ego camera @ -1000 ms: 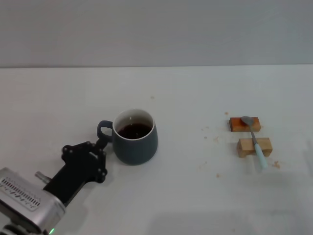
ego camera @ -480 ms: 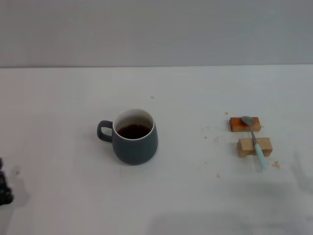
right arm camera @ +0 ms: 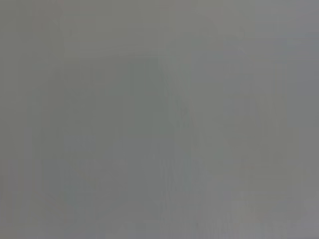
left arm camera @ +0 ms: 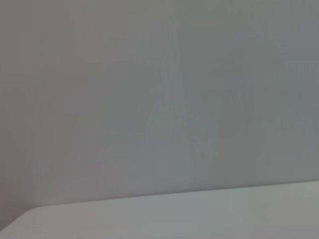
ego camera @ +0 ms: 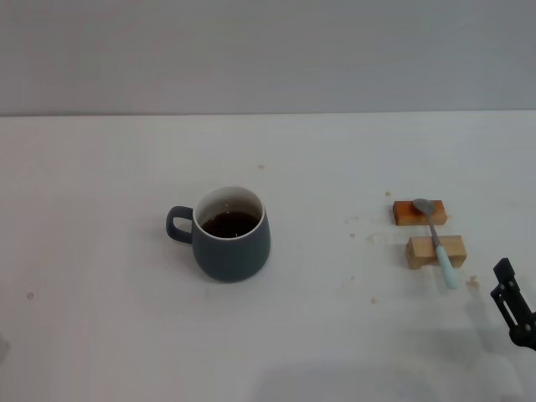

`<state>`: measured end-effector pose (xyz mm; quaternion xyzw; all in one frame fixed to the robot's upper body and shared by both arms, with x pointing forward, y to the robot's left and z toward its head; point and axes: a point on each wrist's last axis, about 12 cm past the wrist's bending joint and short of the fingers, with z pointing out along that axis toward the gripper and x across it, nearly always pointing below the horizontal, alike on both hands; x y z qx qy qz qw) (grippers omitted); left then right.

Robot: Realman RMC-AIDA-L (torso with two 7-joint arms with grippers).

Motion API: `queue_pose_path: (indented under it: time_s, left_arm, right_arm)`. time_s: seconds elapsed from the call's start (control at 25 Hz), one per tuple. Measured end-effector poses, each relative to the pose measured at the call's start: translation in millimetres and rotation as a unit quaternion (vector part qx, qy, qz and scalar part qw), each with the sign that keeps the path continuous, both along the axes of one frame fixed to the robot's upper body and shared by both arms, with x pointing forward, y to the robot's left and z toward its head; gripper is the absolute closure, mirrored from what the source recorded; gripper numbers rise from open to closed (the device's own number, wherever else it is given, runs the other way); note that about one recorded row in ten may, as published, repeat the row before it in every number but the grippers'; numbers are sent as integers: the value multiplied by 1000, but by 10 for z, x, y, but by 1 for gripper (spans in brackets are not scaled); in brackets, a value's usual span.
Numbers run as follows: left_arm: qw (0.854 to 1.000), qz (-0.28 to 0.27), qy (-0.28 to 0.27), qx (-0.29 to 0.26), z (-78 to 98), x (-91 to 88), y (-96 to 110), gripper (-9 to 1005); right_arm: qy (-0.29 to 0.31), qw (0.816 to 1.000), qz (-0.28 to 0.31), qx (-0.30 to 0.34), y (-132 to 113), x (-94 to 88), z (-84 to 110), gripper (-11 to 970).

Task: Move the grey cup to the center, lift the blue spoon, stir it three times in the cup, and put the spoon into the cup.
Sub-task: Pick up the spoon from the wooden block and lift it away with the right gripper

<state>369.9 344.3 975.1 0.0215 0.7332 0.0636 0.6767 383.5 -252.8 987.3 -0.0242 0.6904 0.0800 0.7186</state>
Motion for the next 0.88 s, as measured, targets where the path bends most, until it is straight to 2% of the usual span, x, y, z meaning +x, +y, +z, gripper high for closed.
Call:
queue_pose_path:
  time_s: [0.56, 0.88]
  left_arm:
    - [1000, -10, 5, 7, -6, 42, 1, 998]
    - [1000, -14, 4, 9, -4, 59, -16, 998]
  right_arm:
    - [46, 998, 29, -10, 88, 170, -92, 213]
    - [59, 997, 43, -6, 164, 193, -111, 213]
